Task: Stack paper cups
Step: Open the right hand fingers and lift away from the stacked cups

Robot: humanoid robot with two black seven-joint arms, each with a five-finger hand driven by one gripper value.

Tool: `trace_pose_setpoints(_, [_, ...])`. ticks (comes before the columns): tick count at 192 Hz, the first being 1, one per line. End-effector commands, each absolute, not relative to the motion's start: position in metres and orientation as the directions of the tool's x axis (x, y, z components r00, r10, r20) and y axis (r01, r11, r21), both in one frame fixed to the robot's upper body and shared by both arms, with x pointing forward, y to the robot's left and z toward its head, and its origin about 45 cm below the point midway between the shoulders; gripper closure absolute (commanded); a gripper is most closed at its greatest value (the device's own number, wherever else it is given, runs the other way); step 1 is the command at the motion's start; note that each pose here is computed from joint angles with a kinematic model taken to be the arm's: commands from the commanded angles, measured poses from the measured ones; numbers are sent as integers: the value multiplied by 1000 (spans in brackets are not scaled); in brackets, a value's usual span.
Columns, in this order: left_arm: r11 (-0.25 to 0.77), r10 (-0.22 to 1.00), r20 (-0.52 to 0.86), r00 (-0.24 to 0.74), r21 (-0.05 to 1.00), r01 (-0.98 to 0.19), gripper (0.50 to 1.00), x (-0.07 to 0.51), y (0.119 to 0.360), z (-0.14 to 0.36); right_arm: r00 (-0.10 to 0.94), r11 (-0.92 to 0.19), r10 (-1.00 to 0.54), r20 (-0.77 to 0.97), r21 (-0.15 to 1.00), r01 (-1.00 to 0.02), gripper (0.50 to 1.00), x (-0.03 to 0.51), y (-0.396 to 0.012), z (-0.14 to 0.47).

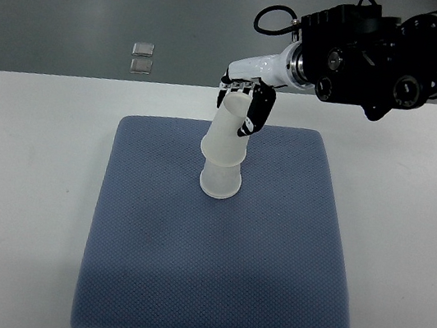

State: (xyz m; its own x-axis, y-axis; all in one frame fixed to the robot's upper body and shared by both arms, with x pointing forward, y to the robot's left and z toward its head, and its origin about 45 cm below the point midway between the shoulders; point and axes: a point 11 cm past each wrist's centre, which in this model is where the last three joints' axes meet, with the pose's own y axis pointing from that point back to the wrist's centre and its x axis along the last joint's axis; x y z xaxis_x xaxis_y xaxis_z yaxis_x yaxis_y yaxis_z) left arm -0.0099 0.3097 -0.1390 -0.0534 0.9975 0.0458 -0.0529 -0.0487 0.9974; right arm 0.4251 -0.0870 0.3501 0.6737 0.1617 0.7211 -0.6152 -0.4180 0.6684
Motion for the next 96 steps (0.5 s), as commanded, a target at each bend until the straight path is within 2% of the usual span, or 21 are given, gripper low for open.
trace_pose_setpoints(1, [-49,998,46,-53,997,-53,500,-10,310,-139,674,-418,161,721,668,-615,711,425,-87,349])
trace_pose_setpoints(26, [-50,998,47,-52,997,-52,500,-10,310,-139,676,-418,159,719,670,-614,675,425,-88,347])
trace_pose_setpoints(96, [-50,997,47,-53,997,-53,500,-10,310,-139,671,-424,154,725,662,-618,664,425,-86,352])
